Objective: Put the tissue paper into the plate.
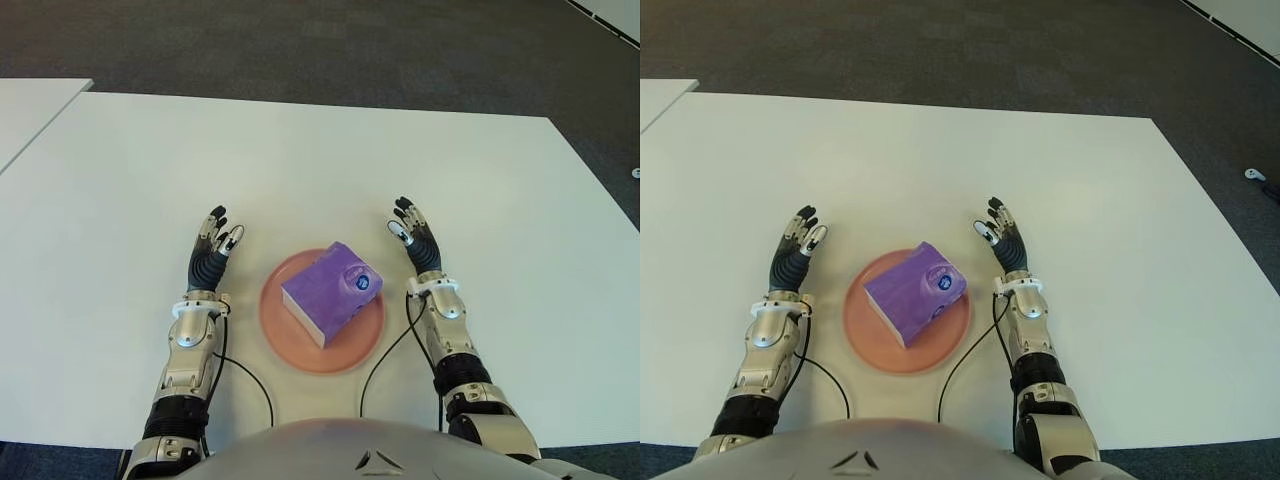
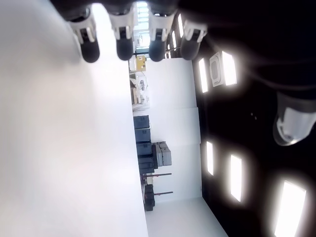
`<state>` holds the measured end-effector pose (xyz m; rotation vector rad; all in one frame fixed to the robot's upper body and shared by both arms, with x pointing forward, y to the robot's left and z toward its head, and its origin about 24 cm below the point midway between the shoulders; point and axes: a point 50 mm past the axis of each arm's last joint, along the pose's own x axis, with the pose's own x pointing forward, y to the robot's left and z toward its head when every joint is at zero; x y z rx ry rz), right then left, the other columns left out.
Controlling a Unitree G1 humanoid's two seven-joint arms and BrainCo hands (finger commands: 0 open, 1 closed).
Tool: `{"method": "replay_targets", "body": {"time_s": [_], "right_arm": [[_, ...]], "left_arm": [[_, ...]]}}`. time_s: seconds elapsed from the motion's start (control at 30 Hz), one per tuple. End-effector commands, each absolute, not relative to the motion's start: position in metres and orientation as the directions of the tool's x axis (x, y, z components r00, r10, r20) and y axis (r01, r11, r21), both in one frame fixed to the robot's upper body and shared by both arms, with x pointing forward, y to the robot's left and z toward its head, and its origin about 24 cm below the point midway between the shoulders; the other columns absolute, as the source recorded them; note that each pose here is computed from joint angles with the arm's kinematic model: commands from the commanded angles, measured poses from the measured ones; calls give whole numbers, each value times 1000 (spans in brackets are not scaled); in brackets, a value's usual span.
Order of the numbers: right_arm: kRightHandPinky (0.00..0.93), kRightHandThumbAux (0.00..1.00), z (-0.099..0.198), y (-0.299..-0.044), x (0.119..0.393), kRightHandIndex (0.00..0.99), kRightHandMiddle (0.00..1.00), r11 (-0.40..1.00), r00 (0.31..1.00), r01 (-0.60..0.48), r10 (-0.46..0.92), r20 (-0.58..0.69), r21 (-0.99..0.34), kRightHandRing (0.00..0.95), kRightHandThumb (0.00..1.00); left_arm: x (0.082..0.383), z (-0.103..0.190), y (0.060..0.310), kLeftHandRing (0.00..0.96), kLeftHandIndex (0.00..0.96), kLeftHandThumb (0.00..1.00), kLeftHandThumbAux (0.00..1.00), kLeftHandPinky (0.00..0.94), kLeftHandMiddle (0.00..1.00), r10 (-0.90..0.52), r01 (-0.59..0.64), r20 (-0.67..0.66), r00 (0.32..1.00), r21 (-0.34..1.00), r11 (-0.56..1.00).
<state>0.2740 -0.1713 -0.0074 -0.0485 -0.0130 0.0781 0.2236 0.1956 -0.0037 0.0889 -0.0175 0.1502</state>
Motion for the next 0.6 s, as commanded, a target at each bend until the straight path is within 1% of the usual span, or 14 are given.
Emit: {"method": "replay_targets", "body": {"time_s": [0.03, 0.27, 0.43, 0.6], "right_arm": [[0, 479, -43, -173, 246, 0, 0, 997, 986, -60, 51, -156, -53, 0, 2], [0, 472, -42, -169, 244, 0, 0, 997, 990, -48, 39, -137, -64, 0, 9], [0, 464, -39, -165, 239, 0, 0, 996, 996, -21, 14, -85, -84, 0, 11], [0, 457, -37, -164, 235, 0, 0, 995, 998, -8, 2, -60, -103, 0, 18]], "left_arm": [[221, -7, 196, 0, 0, 385, 411, 0, 0, 155, -155, 1, 988, 80, 985], [221, -6, 196, 0, 0, 386, 421, 0, 0, 154, -153, 4, 988, 83, 985], [221, -5, 195, 0, 0, 381, 425, 0, 0, 152, -152, 9, 988, 92, 984], [220, -4, 195, 0, 0, 376, 428, 0, 0, 152, -153, 12, 988, 96, 984]]}}
